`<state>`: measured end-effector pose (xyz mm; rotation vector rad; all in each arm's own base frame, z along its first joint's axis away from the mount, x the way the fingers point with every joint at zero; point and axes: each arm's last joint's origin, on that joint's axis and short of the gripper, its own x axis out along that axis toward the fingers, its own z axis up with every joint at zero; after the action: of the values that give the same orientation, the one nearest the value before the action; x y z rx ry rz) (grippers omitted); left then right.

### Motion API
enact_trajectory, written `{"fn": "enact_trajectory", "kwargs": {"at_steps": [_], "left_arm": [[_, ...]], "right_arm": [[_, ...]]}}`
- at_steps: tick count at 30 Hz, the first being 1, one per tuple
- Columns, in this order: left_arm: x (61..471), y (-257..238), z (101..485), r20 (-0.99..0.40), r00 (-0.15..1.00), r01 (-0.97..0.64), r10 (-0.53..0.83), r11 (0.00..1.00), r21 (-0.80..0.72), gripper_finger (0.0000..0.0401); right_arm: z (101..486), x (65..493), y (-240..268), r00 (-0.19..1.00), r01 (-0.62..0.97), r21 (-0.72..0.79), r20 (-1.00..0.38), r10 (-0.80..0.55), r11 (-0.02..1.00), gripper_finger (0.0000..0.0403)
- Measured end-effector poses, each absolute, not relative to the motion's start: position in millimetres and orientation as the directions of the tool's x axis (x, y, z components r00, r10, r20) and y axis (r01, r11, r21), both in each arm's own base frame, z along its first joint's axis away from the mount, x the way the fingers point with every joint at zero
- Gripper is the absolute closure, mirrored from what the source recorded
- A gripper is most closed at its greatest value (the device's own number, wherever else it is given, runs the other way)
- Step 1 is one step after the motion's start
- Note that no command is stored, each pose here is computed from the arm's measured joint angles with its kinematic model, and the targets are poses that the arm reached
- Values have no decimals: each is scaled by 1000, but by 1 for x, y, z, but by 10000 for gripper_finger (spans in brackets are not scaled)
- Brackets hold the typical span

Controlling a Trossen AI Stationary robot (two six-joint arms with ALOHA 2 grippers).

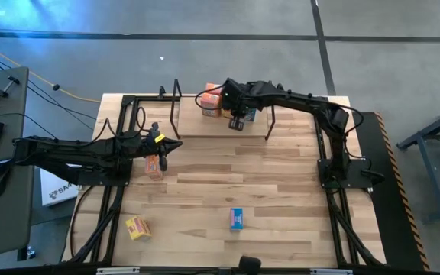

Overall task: Stack cereal on shelf
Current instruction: Adjust the cereal boxes on the shelf

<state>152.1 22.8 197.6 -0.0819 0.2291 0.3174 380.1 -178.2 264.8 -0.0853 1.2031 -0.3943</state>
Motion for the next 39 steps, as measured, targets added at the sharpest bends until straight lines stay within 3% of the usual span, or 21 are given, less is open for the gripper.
{"fn": "enact_trajectory", "kwargs": {"at_steps": [14, 19, 25, 32, 39], "left_arm": [[153, 23, 199, -213, 924, -337, 319, 940, -53, 394], [164, 24, 203, -207, 934, -308, 290, 950, -58, 398], [194, 32, 220, -262, 914, -305, 309, 951, 56, 400], [229, 64, 229, -363, 835, -381, 413, 911, 161, 401], [253, 103, 231, -420, 668, -572, 615, 785, 239, 401]], "right_arm": [[266, 382, -177, 300, 290, -357, -847, -439, 888, 402], [294, 381, -147, 427, 251, -356, -794, -433, 900, 403], [277, 365, -113, 589, 272, -320, -691, -420, 908, 403], [279, 332, -75, 661, 383, -297, -573, -484, 875, 403], [287, 324, -59, 669, 406, -330, -528, -523, 852, 403]]}}
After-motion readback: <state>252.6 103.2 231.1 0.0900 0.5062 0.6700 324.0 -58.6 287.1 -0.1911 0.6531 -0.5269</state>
